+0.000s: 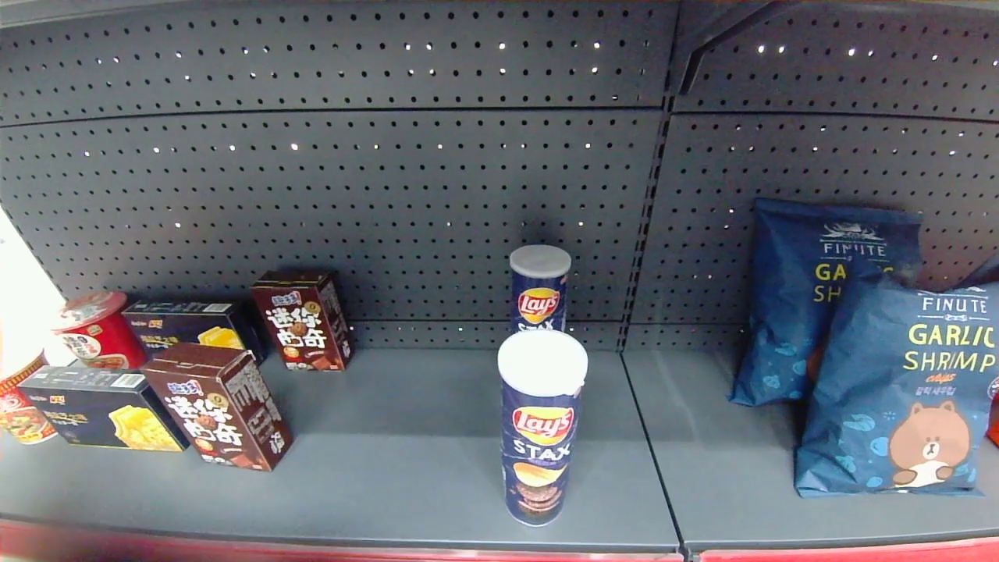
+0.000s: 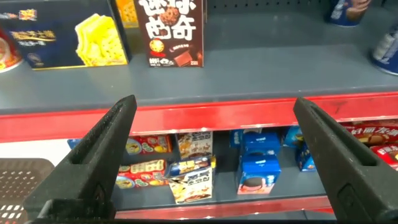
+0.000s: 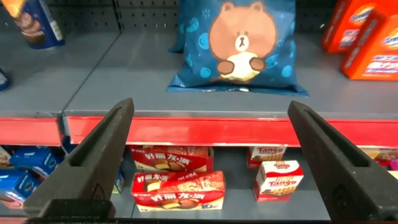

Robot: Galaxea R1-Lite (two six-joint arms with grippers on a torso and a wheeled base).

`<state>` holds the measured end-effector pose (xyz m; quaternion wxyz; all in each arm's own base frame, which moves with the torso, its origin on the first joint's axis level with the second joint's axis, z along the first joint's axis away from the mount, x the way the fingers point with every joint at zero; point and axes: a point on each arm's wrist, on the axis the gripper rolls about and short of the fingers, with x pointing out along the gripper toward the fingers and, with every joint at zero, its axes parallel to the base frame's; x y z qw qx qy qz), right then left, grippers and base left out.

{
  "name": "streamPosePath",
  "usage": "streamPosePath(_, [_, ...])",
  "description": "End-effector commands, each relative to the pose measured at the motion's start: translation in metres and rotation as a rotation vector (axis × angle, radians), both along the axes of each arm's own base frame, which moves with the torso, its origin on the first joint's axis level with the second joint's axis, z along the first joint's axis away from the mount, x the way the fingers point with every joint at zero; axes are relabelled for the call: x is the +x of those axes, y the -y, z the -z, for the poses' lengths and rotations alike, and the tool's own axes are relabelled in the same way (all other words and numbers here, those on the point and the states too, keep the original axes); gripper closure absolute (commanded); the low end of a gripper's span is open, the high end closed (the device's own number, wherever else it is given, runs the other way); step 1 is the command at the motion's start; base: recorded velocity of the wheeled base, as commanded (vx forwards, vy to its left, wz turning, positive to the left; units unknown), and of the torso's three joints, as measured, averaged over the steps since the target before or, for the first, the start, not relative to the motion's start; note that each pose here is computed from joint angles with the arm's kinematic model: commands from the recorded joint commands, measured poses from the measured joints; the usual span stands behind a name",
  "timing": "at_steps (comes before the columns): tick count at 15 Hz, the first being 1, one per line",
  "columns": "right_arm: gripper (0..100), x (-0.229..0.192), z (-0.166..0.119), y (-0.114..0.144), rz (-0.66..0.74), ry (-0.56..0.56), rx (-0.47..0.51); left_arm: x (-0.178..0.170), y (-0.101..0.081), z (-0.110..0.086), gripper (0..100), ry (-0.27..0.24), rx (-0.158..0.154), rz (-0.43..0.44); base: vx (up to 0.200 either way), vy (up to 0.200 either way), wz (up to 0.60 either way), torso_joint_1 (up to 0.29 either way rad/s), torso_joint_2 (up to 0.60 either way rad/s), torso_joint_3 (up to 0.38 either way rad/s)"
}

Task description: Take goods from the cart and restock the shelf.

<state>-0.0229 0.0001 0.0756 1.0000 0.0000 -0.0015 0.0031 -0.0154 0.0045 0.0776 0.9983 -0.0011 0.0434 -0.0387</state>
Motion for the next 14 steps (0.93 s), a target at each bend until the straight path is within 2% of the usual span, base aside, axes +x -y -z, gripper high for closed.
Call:
streamPosePath(1, [0,0.0001,-0.0002,0.0000,0.000,0.000,0.000,0.0001,0.0000,-0.0001,0,-0.001,-0.002,0.000,0.000,0.000,0.00,0.000,0.00,0.000])
streamPosePath(14, [0,0.0001,-0.0002,-0.0001,-0.001,0.000,-0.002,0.0001,0.0003,-0.0001,0,-0.001,-0.002,0.015,0.000,0.000,0.00,0.000,0.00,0.000])
